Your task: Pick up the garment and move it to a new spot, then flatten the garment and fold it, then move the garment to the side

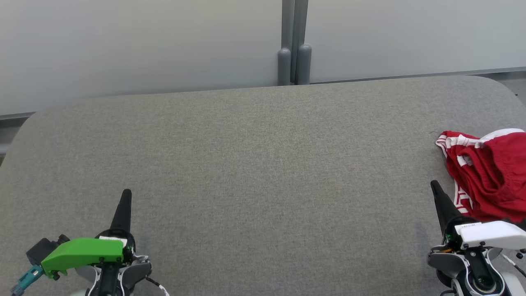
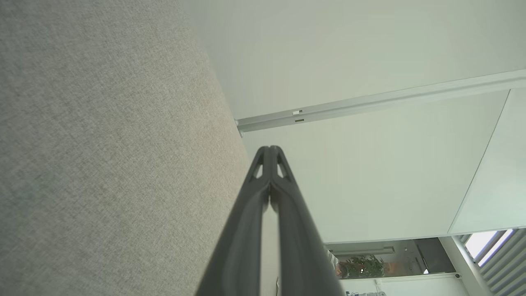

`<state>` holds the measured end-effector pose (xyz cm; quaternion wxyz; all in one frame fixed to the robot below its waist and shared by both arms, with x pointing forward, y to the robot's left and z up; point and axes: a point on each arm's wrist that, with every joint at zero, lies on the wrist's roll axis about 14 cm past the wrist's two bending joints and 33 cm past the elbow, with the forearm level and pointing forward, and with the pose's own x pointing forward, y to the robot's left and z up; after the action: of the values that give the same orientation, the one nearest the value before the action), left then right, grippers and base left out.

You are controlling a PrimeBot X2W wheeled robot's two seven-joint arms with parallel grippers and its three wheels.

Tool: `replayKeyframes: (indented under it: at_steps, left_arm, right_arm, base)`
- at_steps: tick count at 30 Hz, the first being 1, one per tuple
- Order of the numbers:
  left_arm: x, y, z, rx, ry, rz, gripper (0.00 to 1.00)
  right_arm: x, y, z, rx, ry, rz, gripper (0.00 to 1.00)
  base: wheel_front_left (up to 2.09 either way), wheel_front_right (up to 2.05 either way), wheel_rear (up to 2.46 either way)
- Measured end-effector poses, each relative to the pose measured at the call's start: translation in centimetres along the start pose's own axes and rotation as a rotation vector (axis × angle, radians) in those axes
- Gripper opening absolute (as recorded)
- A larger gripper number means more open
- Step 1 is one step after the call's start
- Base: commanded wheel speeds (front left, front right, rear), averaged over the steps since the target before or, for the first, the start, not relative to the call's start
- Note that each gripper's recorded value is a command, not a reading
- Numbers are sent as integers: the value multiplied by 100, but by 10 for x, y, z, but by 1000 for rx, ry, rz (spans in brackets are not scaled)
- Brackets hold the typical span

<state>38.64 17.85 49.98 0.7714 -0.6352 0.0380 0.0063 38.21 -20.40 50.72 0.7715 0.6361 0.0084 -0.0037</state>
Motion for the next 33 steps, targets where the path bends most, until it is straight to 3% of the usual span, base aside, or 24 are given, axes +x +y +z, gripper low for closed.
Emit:
replayKeyframes:
  at_steps: [25,33]
  left_arm:
    - [5,-8,7,-182,-24,-53,0]
    - [6,-9,9,-195,-27,-60,0]
  right_arm:
    - [4,1,10,177,-24,12,0]
    - [4,0,11,196,-28,13,0]
  base:
    - [0,0,0]
    - [0,0,0]
